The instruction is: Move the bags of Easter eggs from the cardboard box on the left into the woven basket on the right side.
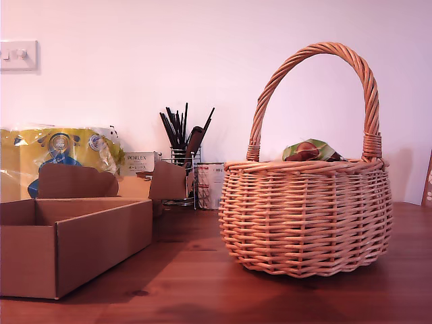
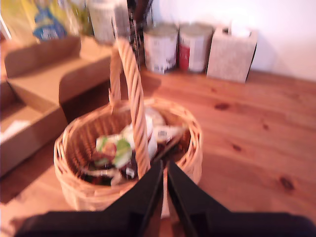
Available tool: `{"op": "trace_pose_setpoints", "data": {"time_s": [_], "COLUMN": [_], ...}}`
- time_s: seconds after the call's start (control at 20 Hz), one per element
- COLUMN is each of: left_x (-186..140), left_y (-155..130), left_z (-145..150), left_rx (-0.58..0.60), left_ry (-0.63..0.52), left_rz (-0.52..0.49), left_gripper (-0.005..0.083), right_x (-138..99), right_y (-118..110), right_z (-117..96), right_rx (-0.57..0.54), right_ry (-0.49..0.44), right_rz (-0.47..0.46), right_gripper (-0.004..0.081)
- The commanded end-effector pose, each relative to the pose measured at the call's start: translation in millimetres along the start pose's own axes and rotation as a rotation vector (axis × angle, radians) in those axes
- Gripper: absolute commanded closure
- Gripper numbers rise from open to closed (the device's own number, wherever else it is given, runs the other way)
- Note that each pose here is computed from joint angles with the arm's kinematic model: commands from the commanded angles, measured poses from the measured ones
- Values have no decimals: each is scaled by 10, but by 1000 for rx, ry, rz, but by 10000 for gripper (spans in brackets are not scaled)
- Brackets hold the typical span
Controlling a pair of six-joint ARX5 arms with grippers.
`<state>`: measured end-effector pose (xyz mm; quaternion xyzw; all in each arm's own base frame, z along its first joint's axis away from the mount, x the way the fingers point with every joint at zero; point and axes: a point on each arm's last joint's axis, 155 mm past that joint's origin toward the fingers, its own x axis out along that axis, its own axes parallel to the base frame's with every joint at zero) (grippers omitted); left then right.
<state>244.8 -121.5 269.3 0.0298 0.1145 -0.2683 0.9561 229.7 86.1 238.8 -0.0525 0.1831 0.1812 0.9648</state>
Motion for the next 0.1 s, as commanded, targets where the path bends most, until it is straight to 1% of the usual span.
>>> {"op": "trace_pose_setpoints", "data": {"time_s": [0.0, 0.05], "left_x": [45, 55], "left_y": [5, 6], "left_z": [-107, -137], "left_rx": [-11, -14], "left_ry": [34, 47], "left_rz": [-2, -3], "left_gripper": [797, 797], "right_x": [21, 20], "right_y": [-8, -6], "right_z": [-68, -81], "right_rx": [9, 9], "right_ry": [18, 23], "right_rz": [-3, -3], "right_gripper": [782, 782]}}
